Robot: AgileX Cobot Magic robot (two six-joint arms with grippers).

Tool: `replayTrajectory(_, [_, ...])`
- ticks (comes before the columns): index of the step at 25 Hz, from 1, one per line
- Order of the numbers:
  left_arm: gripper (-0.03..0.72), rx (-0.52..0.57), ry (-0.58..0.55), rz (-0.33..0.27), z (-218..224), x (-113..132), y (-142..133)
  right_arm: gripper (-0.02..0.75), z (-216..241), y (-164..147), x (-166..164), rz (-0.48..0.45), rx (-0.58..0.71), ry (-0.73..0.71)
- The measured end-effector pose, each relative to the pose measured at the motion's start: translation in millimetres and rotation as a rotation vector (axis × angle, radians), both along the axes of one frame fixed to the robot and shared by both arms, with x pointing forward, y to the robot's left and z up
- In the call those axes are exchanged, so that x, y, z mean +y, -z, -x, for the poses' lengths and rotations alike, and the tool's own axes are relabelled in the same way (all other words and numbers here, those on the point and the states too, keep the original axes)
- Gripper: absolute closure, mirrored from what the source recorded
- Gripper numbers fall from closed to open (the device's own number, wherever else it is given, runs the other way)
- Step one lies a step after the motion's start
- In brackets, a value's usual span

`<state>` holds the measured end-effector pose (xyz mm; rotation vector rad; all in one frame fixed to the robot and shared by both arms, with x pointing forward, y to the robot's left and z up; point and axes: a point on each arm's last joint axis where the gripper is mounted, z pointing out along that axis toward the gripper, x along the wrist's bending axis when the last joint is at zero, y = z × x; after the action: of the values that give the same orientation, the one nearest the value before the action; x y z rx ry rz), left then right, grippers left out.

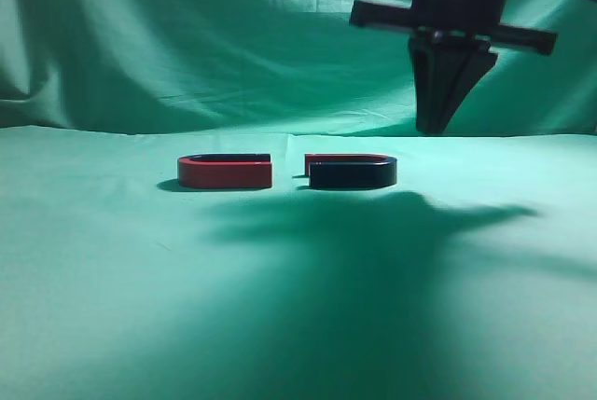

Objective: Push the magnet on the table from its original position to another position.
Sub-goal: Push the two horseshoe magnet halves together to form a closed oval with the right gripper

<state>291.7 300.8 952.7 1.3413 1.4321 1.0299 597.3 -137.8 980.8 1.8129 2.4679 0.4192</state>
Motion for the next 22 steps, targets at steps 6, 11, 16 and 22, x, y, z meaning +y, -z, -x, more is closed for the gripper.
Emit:
replayTrajectory(6, [0.289, 0.0, 0.0, 0.0, 0.0, 0.0, 0.0, 0.738, -26.9, 25.8, 11.2, 0.021, 0.05, 0.008])
replayTrajectory(11, [0.289, 0.0, 0.0, 0.0, 0.0, 0.0, 0.0, 0.738, -37.3, 35.2, 15.9, 0.019, 0.054, 0.01])
replayTrajectory(16, [0.289, 0.0, 0.0, 0.0, 0.0, 0.0, 0.0, 0.738, -40.7, 37.4, 26.6, 0.013, 0.048, -0.008])
replayTrajectory(22, [0.289, 0.0, 0.0, 0.0, 0.0, 0.0, 0.0, 0.738, -35.5, 39.1, 43.6, -0.002, 0.037, -0.039])
